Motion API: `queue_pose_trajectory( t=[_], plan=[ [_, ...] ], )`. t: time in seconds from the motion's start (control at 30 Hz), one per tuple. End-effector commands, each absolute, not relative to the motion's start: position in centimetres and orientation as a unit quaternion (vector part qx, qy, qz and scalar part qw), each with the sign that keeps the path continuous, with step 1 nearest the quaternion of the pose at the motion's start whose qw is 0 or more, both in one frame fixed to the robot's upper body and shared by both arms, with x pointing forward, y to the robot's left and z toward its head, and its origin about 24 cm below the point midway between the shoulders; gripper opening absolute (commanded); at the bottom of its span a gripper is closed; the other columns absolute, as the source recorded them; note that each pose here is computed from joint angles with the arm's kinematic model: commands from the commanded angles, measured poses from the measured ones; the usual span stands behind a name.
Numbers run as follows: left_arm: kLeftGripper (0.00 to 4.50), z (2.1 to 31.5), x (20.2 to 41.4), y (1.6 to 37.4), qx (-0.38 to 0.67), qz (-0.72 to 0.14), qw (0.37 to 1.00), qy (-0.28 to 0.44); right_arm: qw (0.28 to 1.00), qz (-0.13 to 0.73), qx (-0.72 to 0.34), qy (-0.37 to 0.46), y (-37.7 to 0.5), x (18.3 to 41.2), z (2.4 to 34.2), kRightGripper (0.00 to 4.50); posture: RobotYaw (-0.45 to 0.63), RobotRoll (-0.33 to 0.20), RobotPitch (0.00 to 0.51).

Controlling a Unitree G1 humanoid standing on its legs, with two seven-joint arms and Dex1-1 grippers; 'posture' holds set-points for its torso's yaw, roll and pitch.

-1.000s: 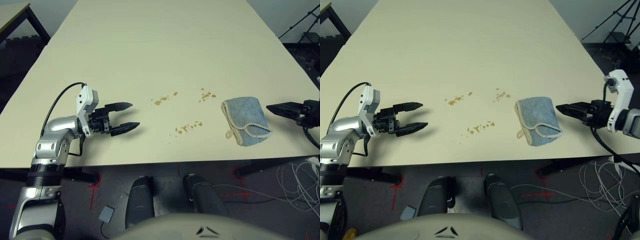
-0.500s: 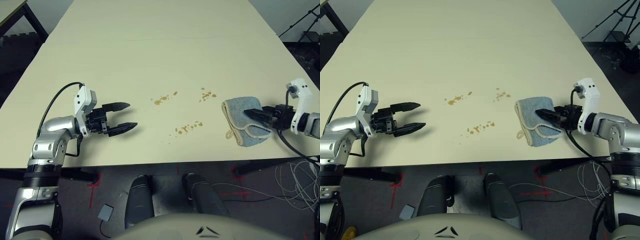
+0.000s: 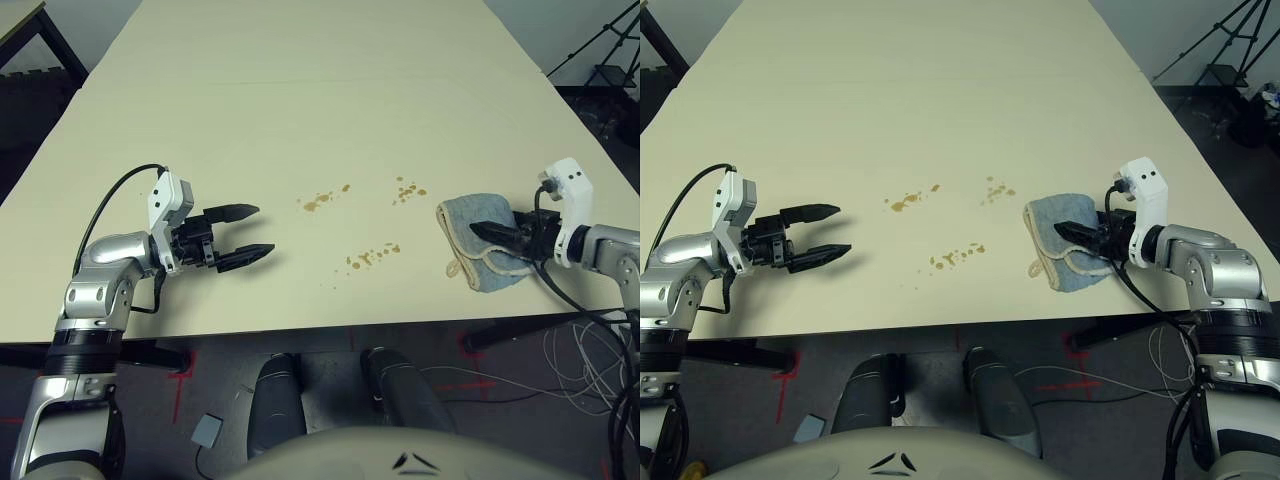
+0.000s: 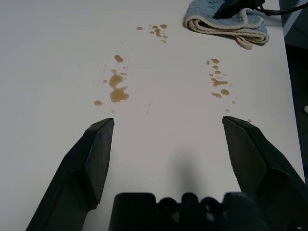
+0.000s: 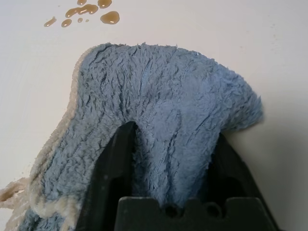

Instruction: Wipe the water off the table with a rag.

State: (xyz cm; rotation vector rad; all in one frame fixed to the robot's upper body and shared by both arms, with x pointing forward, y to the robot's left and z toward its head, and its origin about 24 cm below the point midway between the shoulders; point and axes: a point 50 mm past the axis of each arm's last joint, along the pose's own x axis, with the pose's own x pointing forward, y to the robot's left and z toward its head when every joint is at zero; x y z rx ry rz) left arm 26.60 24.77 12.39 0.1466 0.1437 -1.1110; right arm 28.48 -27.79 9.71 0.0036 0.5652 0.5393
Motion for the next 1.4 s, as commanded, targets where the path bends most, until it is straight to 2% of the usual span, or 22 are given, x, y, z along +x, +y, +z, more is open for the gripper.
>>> queue_pose_trajectory(
  t=[0.03,0.13,0.17,0.4,0.5,0.73,0.93,1.07,1.23,1.4],
  plan=[
    [4.5,12.4,26.6,24.7,0.075,-0.527,0.844,0.067,0.921,0.251,0.005,0.298,-28.1,28.3,8.7,1.34,-0.16,0.0,0.145],
    [4.5,12.4,26.6,24.8,0.076,-0.526,0.844,0.067,0.931,0.24,-0.001,0.275,-28.8,28.7,10.0,0.3,-0.16,0.0,0.143],
    [4.5,12.5,26.6,24.9,0.076,-0.526,0.845,0.067,0.934,0.24,0.003,0.263,-28.8,28.9,10.8,0.11,-0.16,0.0,0.143],
    [4.5,12.5,26.8,25.2,0.079,-0.522,0.846,0.069,0.958,0.237,0.01,0.163,-27.9,30.7,15.8,0.09,-0.16,0.0,0.134],
    [4.5,12.5,27.0,25.3,0.082,-0.52,0.848,0.068,0.964,0.232,0.008,0.129,-26.7,31.9,16.7,0.09,-0.17,0.0,0.13],
    [4.5,12.7,27.2,25.8,0.088,-0.512,0.852,0.065,0.972,0.209,0.006,0.106,-24.4,34.5,15.0,0.09,-0.15,0.0,0.122],
    [4.5,12.8,27.0,26.1,0.089,-0.504,0.857,0.064,0.967,0.21,-0.022,0.139,-21.8,36.0,11.8,0.09,-0.13,0.0,0.119],
    [4.5,12.7,26.7,26.3,0.09,-0.501,0.858,0.065,0.954,0.248,-0.015,0.169,-19.3,36.0,9.7,0.08,-0.12,0.0,0.119],
    [4.5,12.5,26.4,26.4,0.092,-0.499,0.859,0.068,0.931,0.314,0.0,0.185,-16.3,35.3,8.9,0.08,-0.11,0.0,0.12],
    [4.5,12.5,26.5,26.3,0.091,-0.5,0.859,0.068,0.891,0.401,0.021,0.213,-13.0,33.3,8.5,0.08,-0.11,0.0,0.121]
  ],
)
